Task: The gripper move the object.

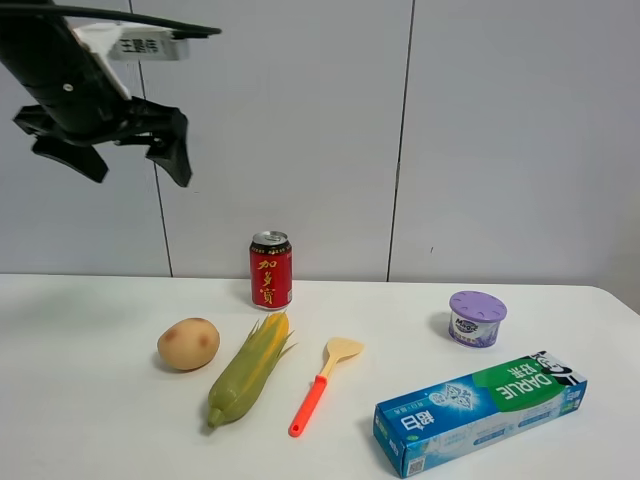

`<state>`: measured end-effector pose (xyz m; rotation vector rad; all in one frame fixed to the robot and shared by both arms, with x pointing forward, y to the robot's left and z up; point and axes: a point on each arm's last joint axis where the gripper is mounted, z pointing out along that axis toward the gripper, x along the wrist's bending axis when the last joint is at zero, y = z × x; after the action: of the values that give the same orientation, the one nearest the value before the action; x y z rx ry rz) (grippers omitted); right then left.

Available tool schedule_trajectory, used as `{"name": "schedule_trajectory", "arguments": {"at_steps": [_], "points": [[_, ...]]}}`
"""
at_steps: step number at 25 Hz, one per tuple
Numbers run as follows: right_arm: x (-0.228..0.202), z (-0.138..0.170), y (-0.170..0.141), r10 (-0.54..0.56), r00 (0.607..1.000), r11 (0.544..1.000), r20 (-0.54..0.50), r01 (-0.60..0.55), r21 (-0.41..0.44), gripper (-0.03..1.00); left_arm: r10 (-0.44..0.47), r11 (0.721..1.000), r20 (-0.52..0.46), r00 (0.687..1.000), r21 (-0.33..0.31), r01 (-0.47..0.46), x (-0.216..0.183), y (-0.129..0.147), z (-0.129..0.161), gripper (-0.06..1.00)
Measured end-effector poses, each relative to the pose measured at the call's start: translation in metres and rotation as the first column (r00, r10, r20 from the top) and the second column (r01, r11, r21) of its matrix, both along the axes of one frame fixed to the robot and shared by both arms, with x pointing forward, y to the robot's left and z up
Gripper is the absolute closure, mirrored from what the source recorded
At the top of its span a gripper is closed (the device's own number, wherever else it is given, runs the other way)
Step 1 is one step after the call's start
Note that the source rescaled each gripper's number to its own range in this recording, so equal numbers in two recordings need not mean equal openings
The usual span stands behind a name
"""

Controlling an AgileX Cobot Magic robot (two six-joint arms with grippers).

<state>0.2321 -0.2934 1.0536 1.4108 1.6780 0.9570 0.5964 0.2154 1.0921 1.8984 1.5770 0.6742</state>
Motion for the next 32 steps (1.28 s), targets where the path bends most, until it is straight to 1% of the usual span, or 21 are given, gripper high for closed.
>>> {"name": "schedule_trajectory", "arguments": {"at_steps": [4, 8, 11, 13, 16, 17, 18, 19, 21, 25, 29, 32], "points": [[0.000, 0.000, 0.000, 0.000, 1.000, 1.000, 0.000, 0.000, 0.000, -0.03, 0.105, 0.994, 0.062, 0.993, 0.009, -0.105, -0.010, 0.046, 0.028, -0.05], [0.000, 0.000, 0.000, 0.000, 1.000, 1.000, 0.000, 0.000, 0.000, -0.03, 0.186, 0.982, 0.090, 0.978, 0.021, -0.189, -0.040, 0.078, 0.059, -0.05], [0.000, 0.000, 0.000, 0.000, 1.000, 1.000, 0.000, 0.000, 0.000, -0.03, 0.217, 0.974, 0.084, 0.973, 0.045, -0.221, -0.072, 0.091, 0.081, -0.05], [0.000, 0.000, 0.000, 0.000, 1.000, 1.000, 0.000, 0.000, 0.000, -0.03, 0.231, 0.971, 0.079, 0.970, 0.051, -0.235, -0.096, 0.095, 0.093, -0.05], [0.000, 0.000, 0.000, 0.000, 1.000, 1.000, 0.000, 0.000, 0.000, -0.03, 0.226, 0.971, 0.098, 0.969, 0.059, -0.232, -0.133, 0.096, 0.101, -0.05], [0.000, 0.000, 0.000, 0.000, 1.000, 1.000, 0.000, 0.000, 0.000, -0.03, 0.225, 0.971, 0.111, 0.968, 0.057, -0.232, -0.147, 0.096, 0.101, -0.05], [0.000, 0.000, 0.000, 0.000, 1.000, 1.000, 0.000, 0.000, 0.000, -0.03, 0.225, 0.971, 0.111, 0.968, 0.057, -0.232, -0.147, 0.096, 0.101, -0.05], [0.000, 0.000, 0.000, 0.000, 1.000, 1.000, 0.000, 0.000, 0.000, -0.03, 0.224, 0.972, 0.133, 0.965, 0.047, -0.232, -0.174, 0.095, 0.099, -0.05], [0.000, 0.000, 0.000, 0.000, 1.000, 1.000, 0.000, 0.000, 0.000, -0.03, 0.221, 0.973, 0.155, 0.963, 0.024, -0.228, -0.204, 0.094, 0.091, -0.05], [0.000, 0.000, 0.000, 0.000, 1.000, 1.000, 0.000, 0.000, 0.000, -0.03, 0.221, 0.975, 0.176, 0.959, -0.036, -0.218, -0.257, 0.090, 0.065, -0.06], [0.000, 0.000, 0.000, 0.000, 1.000, 1.000, 0.000, 0.000, 0.000, -0.03, 0.228, 0.973, 0.220, 0.948, -0.071, -0.218, -0.299, 0.089, 0.034, -0.06], [0.000, 0.000, 0.000, 0.000, 1.000, 1.000, 0.000, 0.000, 0.000, -0.03, 0.221, 0.973, 0.284, 0.933, -0.129, -0.191, -0.329, 0.086, 0.014, -0.06]]}}
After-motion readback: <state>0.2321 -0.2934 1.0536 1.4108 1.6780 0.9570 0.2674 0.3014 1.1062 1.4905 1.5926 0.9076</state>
